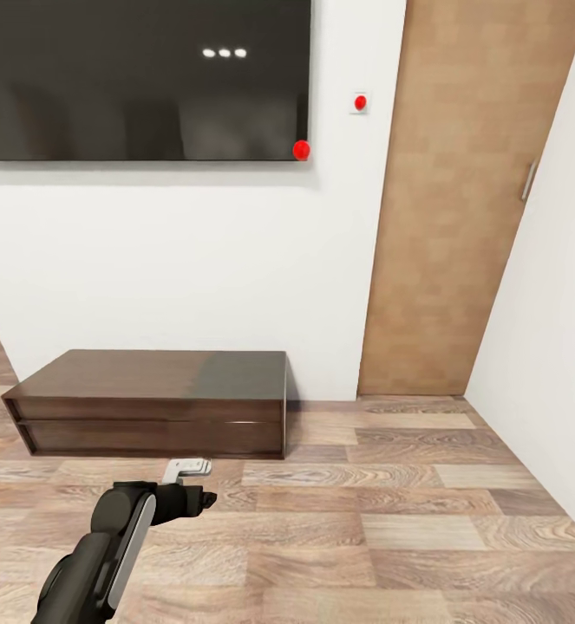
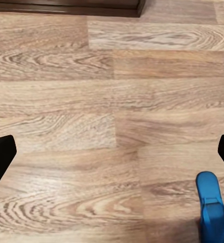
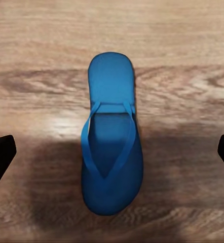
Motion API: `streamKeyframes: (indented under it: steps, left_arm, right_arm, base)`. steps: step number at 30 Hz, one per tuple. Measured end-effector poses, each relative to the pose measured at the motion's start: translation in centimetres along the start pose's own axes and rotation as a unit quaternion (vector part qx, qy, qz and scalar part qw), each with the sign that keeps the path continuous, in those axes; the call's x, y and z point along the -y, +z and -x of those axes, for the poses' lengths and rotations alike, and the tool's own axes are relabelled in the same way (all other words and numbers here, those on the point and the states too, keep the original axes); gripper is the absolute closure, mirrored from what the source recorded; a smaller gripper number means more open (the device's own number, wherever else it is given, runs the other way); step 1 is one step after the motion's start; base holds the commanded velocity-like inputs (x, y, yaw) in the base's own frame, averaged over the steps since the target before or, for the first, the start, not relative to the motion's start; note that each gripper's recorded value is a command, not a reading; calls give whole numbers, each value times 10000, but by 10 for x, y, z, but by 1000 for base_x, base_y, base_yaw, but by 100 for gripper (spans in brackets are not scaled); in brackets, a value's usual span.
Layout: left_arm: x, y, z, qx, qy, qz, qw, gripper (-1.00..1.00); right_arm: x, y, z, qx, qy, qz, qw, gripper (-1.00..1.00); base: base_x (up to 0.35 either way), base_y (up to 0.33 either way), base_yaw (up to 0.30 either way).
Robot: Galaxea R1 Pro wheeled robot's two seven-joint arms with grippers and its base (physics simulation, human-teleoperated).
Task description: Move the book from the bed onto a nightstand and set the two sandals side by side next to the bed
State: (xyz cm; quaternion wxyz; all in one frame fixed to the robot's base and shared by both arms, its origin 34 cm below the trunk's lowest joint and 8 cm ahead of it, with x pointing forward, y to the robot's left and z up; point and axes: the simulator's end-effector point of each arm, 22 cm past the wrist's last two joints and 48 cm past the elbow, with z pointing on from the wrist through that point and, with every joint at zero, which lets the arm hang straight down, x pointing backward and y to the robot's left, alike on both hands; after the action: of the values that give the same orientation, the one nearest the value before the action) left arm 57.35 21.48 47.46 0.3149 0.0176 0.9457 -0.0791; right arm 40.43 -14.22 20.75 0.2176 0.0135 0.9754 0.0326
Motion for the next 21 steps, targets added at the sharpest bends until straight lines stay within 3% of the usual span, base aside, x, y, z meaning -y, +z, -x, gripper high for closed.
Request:
streamKeyframes:
  steps: [21]
  left_arm:
    - [-4, 28, -26, -367, -61, 1, 9993, -100]
  right_arm:
    - [2, 13, -35, -415, 12, -14, 9991, -100]
  base:
    - [0, 0, 0]
